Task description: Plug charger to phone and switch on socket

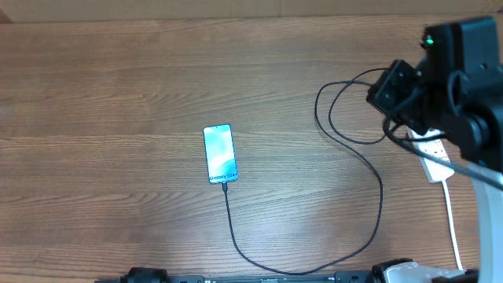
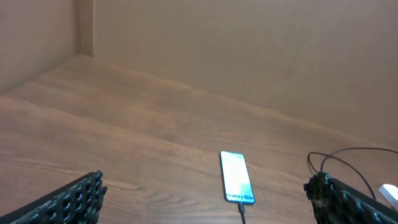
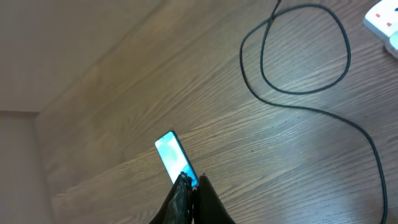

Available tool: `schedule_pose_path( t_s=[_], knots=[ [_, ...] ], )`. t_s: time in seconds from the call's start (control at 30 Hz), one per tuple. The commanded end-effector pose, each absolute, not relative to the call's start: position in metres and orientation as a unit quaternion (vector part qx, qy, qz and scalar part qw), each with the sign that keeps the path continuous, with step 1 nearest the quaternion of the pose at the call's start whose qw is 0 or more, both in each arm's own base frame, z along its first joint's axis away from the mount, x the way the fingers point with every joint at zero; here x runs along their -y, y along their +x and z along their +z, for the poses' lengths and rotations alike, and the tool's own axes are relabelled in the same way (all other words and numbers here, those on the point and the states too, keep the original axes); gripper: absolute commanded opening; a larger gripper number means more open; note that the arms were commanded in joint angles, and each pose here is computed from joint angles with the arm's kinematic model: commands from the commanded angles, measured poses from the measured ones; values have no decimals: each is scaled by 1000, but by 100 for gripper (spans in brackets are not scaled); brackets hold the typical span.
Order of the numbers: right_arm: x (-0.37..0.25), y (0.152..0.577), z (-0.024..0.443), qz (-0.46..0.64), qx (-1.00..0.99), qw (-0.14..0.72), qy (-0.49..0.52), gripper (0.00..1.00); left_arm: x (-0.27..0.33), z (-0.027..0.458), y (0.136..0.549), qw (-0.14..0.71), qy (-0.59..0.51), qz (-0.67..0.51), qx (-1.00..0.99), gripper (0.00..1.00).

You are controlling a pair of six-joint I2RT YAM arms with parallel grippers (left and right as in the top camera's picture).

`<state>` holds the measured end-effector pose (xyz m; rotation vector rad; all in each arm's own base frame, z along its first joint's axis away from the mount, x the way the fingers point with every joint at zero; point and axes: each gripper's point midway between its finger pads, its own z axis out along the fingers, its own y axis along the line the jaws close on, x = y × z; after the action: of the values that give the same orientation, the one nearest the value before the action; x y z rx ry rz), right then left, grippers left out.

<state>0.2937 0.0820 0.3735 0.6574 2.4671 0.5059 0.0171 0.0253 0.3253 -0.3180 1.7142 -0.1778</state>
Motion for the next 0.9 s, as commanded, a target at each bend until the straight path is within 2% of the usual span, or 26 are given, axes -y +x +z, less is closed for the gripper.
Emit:
schedule_pose_path(
  t_s=[0.0,0.03,0.07,0.1,0.13,0.17,0.3,0.6,0.73,0.87],
  knots=[
    [-79,280,395,203,-902,296,240,15,-26,321,14,634,-149,-78,-755,99],
    [-78,277,395,203,-902,295,240,32,-26,319,14,630,-150,-77,-758,100],
    [-78,276,394,202,-903,293,241,57,-26,316,13,626,-150,-76,-762,99],
    [-77,273,391,199,-906,287,242,78,-26,311,12,619,-151,-76,-767,100],
    [-77,270,389,195,-908,279,243,93,-26,308,11,614,-152,-74,-771,99],
    [-76,267,385,190,-911,271,244,100,-26,305,11,608,-152,-72,-776,99],
    [-74,260,378,180,-918,253,246,100,-26,289,6,582,-155,-66,-796,100],
    [-74,260,378,180,-918,253,245,100,-26,289,6,582,-154,-66,-796,99],
    [-55,265,378,134,-914,278,262,100,-26,289,6,582,-154,-66,-796,99],
    [-55,266,376,114,-928,285,211,100,-26,289,6,582,-154,-66,-796,100]
  ],
)
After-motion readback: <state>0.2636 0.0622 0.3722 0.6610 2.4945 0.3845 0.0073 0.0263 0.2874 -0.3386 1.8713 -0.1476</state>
